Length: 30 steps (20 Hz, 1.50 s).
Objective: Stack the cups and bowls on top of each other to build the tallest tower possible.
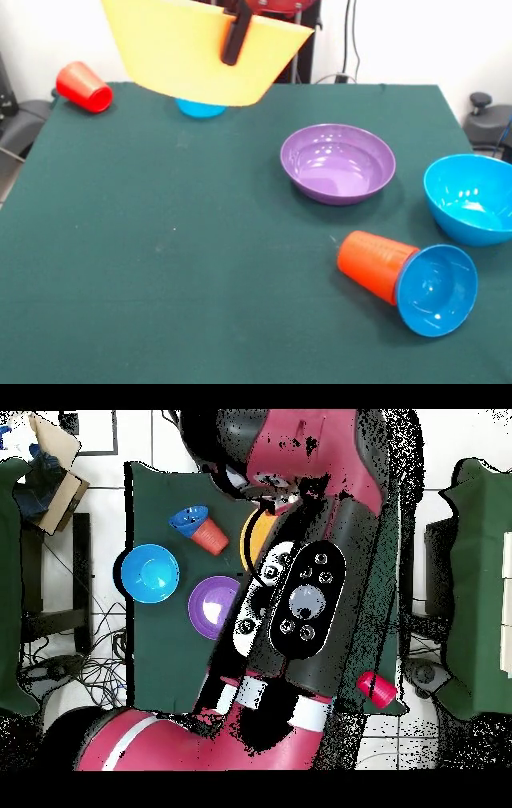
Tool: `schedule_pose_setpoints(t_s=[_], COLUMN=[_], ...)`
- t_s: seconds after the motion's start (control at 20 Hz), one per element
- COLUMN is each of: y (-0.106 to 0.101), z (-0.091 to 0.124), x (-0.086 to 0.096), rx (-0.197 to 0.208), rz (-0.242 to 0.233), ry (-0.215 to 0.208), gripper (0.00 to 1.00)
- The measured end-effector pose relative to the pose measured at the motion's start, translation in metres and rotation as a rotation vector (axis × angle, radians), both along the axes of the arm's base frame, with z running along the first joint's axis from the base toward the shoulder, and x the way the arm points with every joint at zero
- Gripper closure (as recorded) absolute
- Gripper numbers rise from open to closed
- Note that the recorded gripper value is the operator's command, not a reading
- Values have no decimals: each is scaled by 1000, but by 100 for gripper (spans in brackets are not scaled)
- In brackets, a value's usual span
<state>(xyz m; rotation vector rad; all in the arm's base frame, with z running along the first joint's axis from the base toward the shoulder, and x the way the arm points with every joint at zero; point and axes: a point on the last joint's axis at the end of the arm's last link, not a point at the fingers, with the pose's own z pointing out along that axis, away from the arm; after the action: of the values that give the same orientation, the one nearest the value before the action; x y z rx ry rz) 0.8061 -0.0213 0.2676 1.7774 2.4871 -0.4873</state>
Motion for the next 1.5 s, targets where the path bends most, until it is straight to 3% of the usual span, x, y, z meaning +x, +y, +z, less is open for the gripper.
schedule_pose_setpoints(t_s=[0.05, 0.1, 0.6, 0.85, 0.95, 1.05, 1.3, 1.5], y=[-6, -12, -33, -43, -51, -73, -108, -125], z=[0, 0, 7, 27, 37, 53, 68, 76], x=[0, 0, 4, 6, 7, 11, 14, 16], rx=[-6, -11, -41, -50, -53, -62, -78, -86], rz=[-2, -3, 2, -3, -11, -30, -61, -74], ry=[-19, -38, -146, -186, -202, -230, -262, -279], gripper=[100, 0, 0, 0, 0, 0, 0, 0])
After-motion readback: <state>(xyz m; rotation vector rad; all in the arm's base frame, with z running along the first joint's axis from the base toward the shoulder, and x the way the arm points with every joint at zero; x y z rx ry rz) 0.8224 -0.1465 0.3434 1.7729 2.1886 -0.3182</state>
